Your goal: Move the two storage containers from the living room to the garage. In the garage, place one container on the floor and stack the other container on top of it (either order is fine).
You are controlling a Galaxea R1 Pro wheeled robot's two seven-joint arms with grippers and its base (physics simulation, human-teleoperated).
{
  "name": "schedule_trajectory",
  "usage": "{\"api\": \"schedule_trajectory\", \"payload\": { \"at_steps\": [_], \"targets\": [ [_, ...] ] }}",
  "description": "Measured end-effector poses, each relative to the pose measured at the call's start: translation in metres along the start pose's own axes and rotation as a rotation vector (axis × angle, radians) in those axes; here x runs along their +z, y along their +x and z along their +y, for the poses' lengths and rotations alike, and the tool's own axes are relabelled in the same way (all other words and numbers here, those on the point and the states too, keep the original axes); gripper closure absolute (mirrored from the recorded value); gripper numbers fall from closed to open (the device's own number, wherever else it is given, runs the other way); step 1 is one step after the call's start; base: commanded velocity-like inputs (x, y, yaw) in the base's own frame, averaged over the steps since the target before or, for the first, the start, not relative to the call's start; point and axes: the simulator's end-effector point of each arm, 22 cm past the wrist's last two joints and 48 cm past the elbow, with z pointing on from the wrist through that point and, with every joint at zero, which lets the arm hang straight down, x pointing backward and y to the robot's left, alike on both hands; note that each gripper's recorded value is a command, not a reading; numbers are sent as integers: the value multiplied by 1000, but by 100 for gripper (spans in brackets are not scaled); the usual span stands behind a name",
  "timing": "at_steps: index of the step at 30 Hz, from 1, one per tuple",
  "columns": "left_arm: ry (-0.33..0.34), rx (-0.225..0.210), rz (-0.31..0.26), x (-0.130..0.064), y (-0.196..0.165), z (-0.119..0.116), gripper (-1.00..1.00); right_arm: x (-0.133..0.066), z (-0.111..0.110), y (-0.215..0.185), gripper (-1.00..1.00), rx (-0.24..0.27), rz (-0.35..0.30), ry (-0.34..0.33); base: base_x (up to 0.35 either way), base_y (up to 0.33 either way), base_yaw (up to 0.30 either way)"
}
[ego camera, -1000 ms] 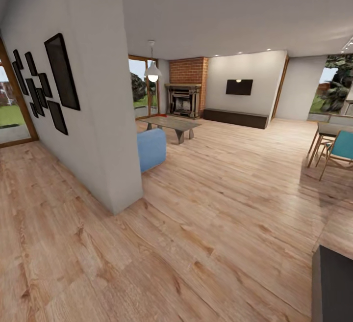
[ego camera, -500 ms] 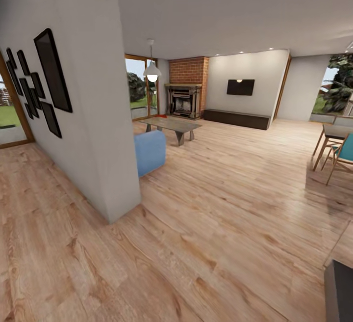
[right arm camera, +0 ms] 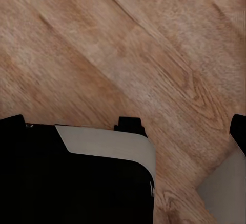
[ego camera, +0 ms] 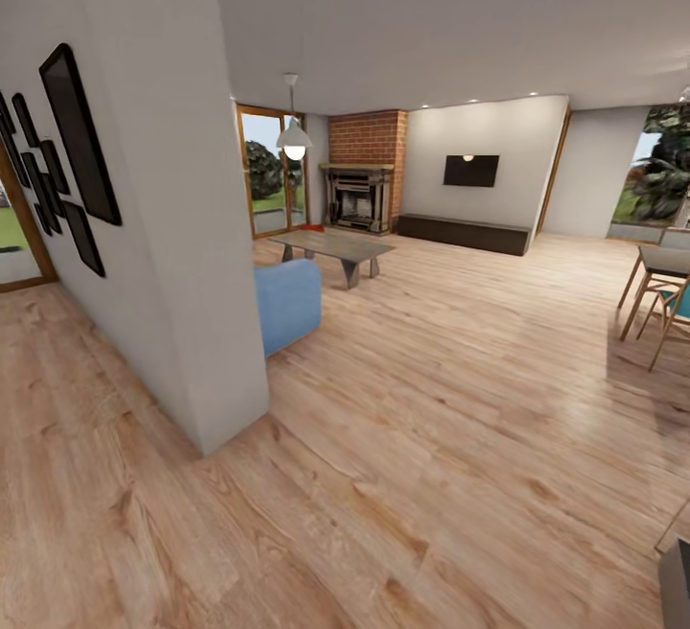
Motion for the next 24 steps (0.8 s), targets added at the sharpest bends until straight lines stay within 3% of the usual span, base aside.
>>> {"api": "schedule_trajectory", "payload": {
  "at_steps": [24],
  "targets": [
    [0, -2, -2, 0, 0, 0, -100, 0, 2, 0, -100, -15, 0, -4, 321, 0, -267]
  ]
}}
